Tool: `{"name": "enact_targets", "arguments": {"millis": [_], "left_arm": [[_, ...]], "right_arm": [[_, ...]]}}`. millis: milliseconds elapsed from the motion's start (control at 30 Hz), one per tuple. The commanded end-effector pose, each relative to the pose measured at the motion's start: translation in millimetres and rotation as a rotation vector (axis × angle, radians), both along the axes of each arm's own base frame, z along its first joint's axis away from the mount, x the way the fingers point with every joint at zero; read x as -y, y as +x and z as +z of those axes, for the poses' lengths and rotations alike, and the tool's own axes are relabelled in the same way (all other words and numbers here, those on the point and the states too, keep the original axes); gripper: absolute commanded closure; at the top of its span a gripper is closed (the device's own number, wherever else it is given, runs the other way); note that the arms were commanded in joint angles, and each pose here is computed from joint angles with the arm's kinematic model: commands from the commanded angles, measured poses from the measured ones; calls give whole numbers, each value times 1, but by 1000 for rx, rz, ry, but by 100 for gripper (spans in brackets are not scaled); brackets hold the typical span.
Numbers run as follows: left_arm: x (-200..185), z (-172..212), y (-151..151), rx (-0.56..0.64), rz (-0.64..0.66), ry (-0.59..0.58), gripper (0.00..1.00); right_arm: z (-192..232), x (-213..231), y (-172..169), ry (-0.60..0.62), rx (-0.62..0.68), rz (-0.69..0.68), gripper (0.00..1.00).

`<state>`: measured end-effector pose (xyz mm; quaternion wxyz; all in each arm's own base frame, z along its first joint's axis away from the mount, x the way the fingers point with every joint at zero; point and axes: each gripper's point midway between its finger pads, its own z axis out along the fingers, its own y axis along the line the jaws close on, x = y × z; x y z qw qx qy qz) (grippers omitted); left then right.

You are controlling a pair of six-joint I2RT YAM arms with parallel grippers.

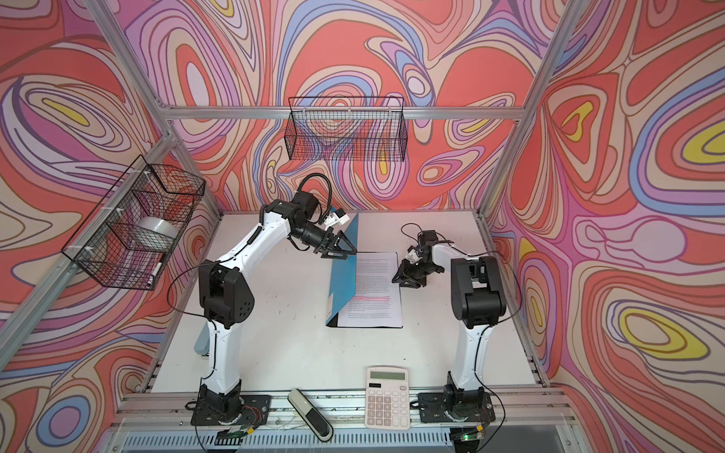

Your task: Put the files into the folder

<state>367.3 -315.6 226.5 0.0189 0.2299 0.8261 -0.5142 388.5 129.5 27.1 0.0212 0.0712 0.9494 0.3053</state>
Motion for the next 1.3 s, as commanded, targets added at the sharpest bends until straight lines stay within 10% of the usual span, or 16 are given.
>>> {"name": "enact_targets", "arguments": {"millis": [0, 700, 1267], "left_arm": [[3, -8, 0, 2, -4, 14, 15], [-9, -19, -11, 41, 4, 78, 16], [-105, -35, 12, 278, 266, 402, 1]], "right_arm": [[-39, -9, -26, -59, -135, 13, 61], [-27, -23, -12, -79, -85, 24, 61], [62, 32, 41, -418, 232, -52, 60]]}}
